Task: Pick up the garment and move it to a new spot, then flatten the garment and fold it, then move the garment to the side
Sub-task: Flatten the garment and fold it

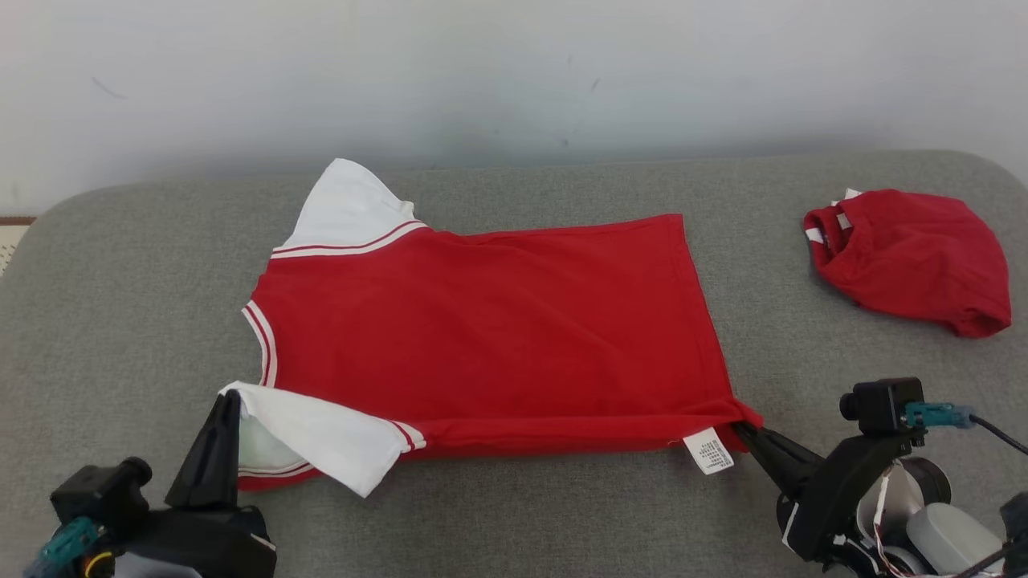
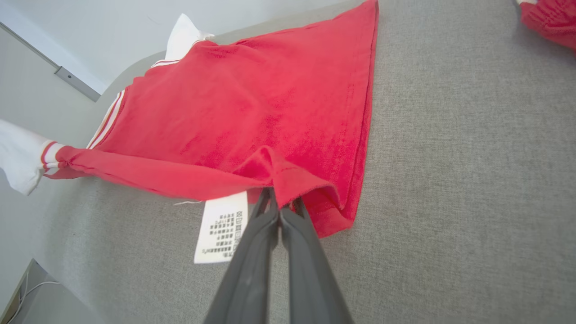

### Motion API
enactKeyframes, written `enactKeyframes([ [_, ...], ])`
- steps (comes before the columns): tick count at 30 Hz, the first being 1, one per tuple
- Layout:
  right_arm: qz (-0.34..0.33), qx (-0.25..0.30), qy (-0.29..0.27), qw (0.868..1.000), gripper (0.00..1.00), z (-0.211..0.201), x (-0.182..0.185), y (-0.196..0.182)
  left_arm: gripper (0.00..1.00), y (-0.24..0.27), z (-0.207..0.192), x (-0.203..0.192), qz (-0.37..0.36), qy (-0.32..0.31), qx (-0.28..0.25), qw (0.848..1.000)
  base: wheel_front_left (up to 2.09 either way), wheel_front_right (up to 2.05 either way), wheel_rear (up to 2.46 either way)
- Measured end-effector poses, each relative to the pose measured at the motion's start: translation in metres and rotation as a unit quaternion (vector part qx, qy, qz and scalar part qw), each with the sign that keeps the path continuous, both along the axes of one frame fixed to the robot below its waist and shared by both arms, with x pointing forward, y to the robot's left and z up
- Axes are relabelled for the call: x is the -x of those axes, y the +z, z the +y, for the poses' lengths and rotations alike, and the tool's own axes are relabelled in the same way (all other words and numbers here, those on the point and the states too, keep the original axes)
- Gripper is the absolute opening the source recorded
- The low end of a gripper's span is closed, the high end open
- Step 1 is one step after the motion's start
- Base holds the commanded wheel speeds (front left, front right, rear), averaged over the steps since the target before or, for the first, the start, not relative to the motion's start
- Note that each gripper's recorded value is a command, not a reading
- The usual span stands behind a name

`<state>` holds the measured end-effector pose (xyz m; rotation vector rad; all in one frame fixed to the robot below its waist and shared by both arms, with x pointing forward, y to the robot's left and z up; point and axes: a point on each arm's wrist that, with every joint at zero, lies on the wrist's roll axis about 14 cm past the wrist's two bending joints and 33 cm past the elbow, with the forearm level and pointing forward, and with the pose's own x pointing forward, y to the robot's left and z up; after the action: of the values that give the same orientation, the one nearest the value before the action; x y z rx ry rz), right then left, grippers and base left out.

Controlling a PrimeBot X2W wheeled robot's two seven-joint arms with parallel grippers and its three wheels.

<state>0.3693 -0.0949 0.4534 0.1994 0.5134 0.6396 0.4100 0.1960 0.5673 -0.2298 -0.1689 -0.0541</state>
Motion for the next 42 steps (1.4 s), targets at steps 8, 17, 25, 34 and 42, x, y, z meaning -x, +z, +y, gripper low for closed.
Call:
enactKeyframes([
  [8, 0.025, 0.016, -0.005, 1.0, 0.0, -0.001, -0.028, -0.007, 0.0, -0.023, -0.005, -0.038, 0.048, -0.028, -0.034, 0.998, 0.0, 0.0, 0.0],
  [17, 0.04, 0.024, -0.009, 0.999, 0.0, 0.005, -0.051, -0.016, 0.0, -0.047, -0.004, -0.068, 0.085, -0.042, -0.055, 0.994, 0.0, 0.0, 0.0],
  [25, 0.041, 0.037, -0.01, 0.998, 0.38, 0.006, -0.065, -0.025, 0.0, -0.066, -0.01, -0.085, 0.111, -0.05, -0.061, 0.991, 0.0, 0.0, 0.0],
  [34, 0.005, 0.053, -0.017, 0.998, 1.0, -0.008, -0.065, -0.019, 1.0, -0.061, -0.006, -0.082, 0.097, -0.045, -0.071, 0.992, 0.0, 0.0, 0.0],
  [42, -0.048, 0.041, -0.042, 0.997, 1.0, -0.026, -0.055, -0.003, 1.0, -0.038, 0.005, -0.052, 0.05, -0.011, -0.065, 0.997, 0.0, 0.0, 0.0],
])
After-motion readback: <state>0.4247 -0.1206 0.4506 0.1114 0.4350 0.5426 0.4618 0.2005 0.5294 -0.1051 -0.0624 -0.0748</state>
